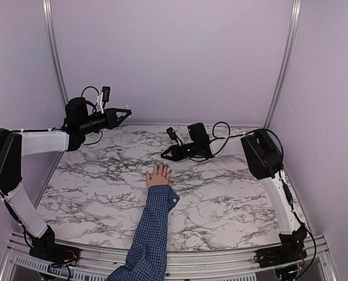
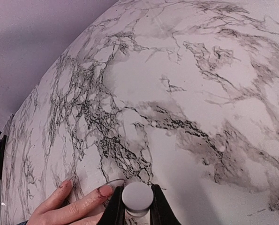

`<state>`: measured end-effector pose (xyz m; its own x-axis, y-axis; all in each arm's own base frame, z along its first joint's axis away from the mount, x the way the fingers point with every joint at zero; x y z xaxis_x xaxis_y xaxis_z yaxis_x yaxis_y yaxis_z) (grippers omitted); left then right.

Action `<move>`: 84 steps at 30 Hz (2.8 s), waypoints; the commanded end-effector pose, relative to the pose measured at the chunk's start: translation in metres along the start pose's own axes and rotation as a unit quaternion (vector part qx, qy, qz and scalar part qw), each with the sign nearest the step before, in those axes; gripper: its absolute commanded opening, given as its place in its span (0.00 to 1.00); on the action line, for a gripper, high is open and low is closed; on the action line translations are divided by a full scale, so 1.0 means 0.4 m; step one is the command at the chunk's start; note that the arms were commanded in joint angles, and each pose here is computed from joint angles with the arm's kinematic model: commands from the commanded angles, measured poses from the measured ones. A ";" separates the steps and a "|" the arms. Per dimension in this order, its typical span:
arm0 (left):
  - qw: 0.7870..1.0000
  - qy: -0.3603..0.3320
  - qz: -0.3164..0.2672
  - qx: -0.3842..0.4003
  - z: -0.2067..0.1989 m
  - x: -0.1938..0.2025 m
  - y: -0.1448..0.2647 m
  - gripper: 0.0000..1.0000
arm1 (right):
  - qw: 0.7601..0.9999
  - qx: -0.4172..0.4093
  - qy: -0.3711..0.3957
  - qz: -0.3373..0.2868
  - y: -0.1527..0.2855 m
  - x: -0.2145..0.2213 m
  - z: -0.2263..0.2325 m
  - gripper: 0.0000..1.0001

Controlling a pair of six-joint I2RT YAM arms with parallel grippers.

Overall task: Paint the nails
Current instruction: Paint the hand on the nail.

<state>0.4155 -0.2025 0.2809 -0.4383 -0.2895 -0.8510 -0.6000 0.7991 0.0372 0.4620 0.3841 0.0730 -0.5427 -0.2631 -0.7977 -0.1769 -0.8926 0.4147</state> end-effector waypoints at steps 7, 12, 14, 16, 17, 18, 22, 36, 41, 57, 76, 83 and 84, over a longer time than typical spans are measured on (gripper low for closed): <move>1.000 -0.019 -0.014 0.012 -0.001 -0.020 -0.002 0.00 | 1.000 0.006 0.005 -0.004 -0.018 -0.008 -0.017 0.00; 1.000 -0.018 -0.013 0.013 0.004 -0.022 -0.003 0.00 | 1.000 0.009 0.004 -0.006 -0.018 -0.009 -0.021 0.00; 1.000 -0.019 -0.013 0.013 0.005 -0.023 -0.004 0.00 | 1.000 0.009 0.004 -0.006 -0.018 -0.011 -0.022 0.00; 1.000 -0.018 -0.012 0.013 0.007 -0.022 -0.004 0.00 | 1.000 0.008 0.004 -0.007 -0.018 -0.013 -0.021 0.00; 1.000 -0.018 -0.012 0.014 0.007 -0.022 -0.005 0.00 | 1.000 0.007 0.005 -0.008 -0.018 -0.014 -0.021 0.00; 1.000 -0.019 -0.013 0.014 0.007 -0.024 -0.005 0.00 | 1.000 0.006 0.006 -0.009 -0.018 -0.016 -0.020 0.00; 1.000 -0.019 -0.013 0.013 0.010 -0.026 -0.004 0.00 | 1.000 0.002 0.007 -0.017 -0.012 -0.030 -0.015 0.00; 1.000 -0.016 -0.014 0.014 0.008 -0.027 -0.004 0.00 | 0.999 -0.008 0.018 -0.040 0.019 -0.080 0.004 0.00; 1.000 -0.016 -0.014 0.014 0.006 -0.027 -0.001 0.00 | 0.999 -0.004 0.024 -0.044 0.027 -0.093 0.007 0.00; 1.000 -0.014 -0.018 0.010 0.001 -0.030 0.006 0.00 | 0.998 0.025 0.043 -0.051 0.075 -0.126 0.001 0.00; 1.000 -0.014 -0.018 0.010 0.001 -0.028 0.007 0.00 | 0.999 -0.029 0.023 -0.035 0.040 -0.079 0.040 0.00; 1.000 -0.015 -0.018 0.010 0.001 -0.026 0.007 0.00 | 0.999 -0.029 0.017 -0.029 0.020 -0.061 0.036 0.00; 1.000 -0.015 -0.018 0.010 0.001 -0.026 0.007 0.00 | 0.999 -0.029 0.016 -0.029 0.019 -0.061 0.035 0.00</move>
<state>0.4205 -0.1985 0.2731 -0.4500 -0.2882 -0.8452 -0.6022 0.7969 0.0489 0.4638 0.3818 0.1046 -0.5083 -0.2258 -0.8310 -0.1689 -0.9201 0.3534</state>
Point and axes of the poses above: each gripper's point midway between its finger pads, its own y axis back along the fingers, its own z axis along the line the jaws close on, x = y × z, the point moved 5 cm from there along y, back along the fingers, and after that the axes turned 7 degrees about y, right-handed, at the moved point
